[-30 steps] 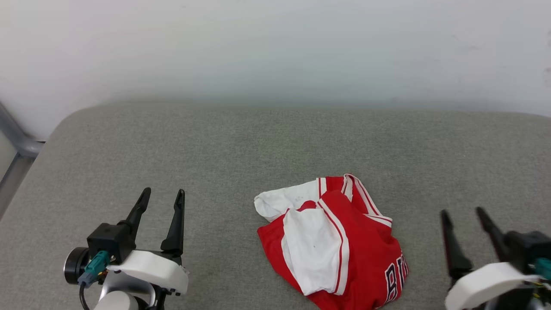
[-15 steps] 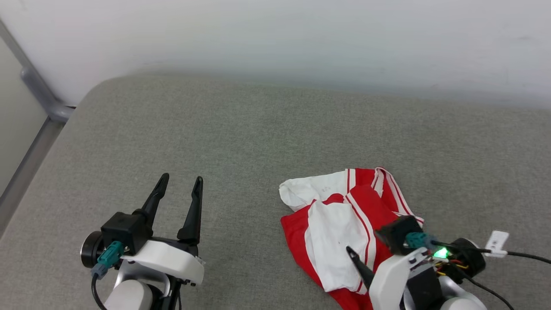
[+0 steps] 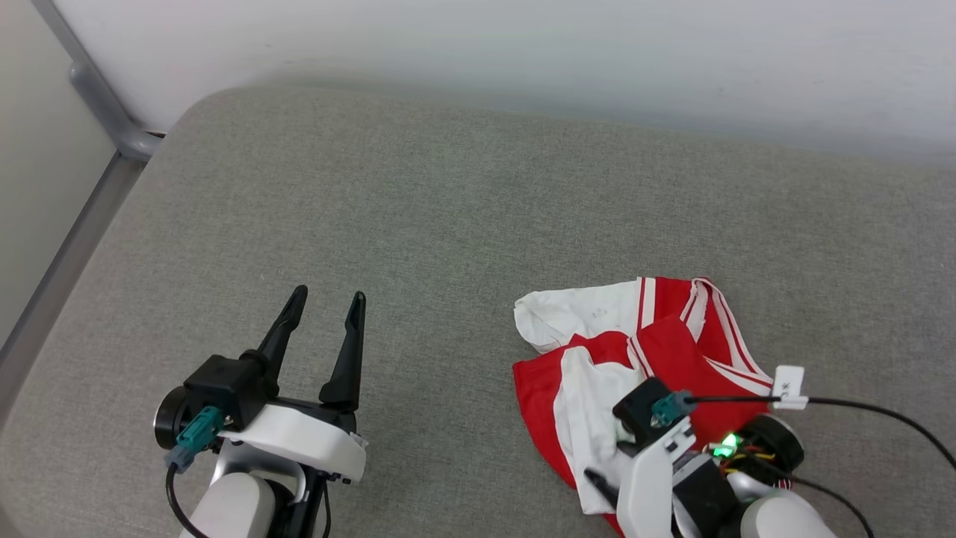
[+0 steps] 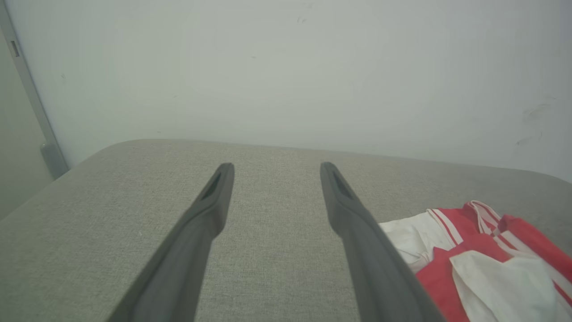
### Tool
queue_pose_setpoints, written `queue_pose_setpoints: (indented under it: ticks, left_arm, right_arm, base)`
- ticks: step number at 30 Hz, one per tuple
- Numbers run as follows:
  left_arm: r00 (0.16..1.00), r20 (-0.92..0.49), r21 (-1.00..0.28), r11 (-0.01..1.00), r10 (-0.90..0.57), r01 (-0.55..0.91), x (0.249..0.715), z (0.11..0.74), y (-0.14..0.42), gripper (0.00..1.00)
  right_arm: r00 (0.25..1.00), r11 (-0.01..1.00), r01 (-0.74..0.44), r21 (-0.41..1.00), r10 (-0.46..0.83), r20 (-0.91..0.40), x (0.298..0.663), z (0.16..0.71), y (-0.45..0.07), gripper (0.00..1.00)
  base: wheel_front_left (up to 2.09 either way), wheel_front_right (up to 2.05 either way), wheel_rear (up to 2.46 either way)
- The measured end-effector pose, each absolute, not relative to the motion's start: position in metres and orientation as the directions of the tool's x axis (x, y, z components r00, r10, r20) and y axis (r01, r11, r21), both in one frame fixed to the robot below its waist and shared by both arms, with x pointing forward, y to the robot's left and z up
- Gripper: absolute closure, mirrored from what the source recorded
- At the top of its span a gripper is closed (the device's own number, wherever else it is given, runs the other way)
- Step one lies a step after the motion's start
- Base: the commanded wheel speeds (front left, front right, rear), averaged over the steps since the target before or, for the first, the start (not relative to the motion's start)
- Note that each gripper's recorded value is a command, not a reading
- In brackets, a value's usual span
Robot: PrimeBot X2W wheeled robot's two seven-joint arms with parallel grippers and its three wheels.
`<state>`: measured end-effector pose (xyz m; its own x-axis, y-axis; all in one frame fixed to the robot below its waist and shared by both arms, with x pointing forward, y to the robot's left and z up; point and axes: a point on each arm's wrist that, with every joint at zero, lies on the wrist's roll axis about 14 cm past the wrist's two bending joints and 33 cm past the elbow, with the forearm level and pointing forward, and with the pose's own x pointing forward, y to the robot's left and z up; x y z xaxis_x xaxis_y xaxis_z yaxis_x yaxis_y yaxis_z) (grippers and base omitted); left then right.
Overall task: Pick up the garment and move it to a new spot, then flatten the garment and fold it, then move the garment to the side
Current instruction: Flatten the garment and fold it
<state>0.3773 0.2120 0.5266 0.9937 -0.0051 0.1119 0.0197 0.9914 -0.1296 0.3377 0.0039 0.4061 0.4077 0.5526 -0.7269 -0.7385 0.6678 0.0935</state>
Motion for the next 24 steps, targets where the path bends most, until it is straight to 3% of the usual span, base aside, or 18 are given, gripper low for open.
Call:
queue_pose_setpoints:
  ticks: [1,11,18,24]
  left_arm:
    - [0.994,0.112,-0.127,0.992,-0.003,0.017,0.378,0.527,0.213,0.0]
    - [0.991,0.129,-0.12,0.992,-0.03,0.046,0.382,0.53,0.205,0.0]
    - [0.987,0.14,-0.114,0.989,-0.079,0.096,0.389,0.533,0.19,0.0]
    - [0.985,0.148,-0.117,0.987,-0.092,0.109,0.391,0.535,0.185,0.0]
  right_arm:
    - [0.425,0.672,-0.735,0.09,0.56,-0.711,0.343,0.41,0.005,1.0]
    - [0.654,0.771,-0.635,0.046,0.569,-0.498,0.387,0.467,-0.008,1.0]
    - [0.852,0.901,-0.432,0.036,0.421,-0.312,0.421,0.509,-0.066,1.0]
    - [0.957,0.965,-0.256,0.065,0.262,-0.126,0.422,0.534,-0.119,1.0]
  base:
    - [0.0,0.0,0.0]
    - [0.0,0.0,0.0]
    - [0.0,0.0,0.0]
    - [0.0,0.0,0.0]
